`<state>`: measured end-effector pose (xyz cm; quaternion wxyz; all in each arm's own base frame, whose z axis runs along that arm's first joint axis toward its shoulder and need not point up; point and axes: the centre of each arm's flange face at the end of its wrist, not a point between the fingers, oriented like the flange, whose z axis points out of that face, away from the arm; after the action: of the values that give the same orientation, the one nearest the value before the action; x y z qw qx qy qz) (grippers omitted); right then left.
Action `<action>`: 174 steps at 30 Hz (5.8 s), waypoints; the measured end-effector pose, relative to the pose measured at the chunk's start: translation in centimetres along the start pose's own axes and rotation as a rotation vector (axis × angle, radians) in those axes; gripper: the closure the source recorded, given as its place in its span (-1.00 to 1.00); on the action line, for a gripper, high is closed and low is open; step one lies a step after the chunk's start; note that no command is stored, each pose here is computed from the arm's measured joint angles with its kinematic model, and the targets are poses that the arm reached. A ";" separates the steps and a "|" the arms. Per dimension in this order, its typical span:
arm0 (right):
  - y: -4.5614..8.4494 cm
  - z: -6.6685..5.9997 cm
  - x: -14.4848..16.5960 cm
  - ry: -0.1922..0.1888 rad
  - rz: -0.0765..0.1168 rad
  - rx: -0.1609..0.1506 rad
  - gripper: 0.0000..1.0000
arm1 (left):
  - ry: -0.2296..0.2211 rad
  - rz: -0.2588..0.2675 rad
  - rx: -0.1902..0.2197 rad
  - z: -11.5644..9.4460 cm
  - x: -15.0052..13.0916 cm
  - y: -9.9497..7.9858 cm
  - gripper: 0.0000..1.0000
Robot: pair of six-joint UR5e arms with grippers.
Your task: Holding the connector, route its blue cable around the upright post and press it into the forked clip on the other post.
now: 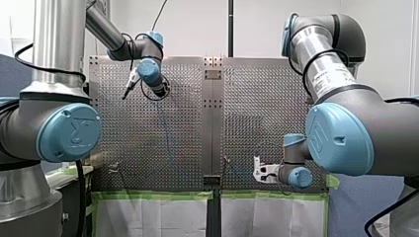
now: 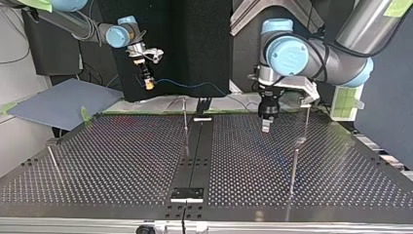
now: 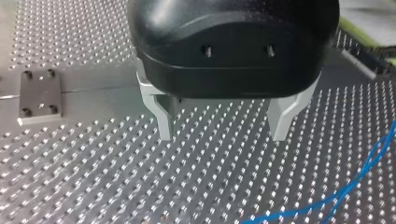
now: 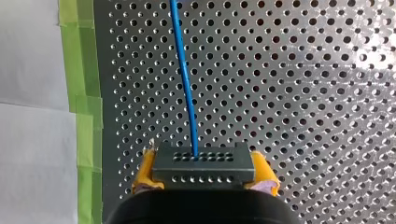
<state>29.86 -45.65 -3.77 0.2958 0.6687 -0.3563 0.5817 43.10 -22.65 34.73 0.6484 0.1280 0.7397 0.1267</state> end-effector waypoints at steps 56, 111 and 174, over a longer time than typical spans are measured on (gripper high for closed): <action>-0.3 0.0 0.0 0.000 -0.003 0.006 1.00 | -0.128 0.044 -0.180 6.6 -0.1 1.3 -0.98; -0.7 0.0 0.0 0.000 -0.003 0.013 1.00 | -0.123 0.161 -0.207 8.9 -0.4 0.1 -0.98; -1.5 0.1 0.0 0.004 -0.003 0.031 1.00 | 0.176 0.306 -0.136 12.2 17.8 -9.7 -0.98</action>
<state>31.17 -44.83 -3.73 0.2870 0.6724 -0.3457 0.5882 52.75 -25.17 13.24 0.5615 0.1833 0.7552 0.2842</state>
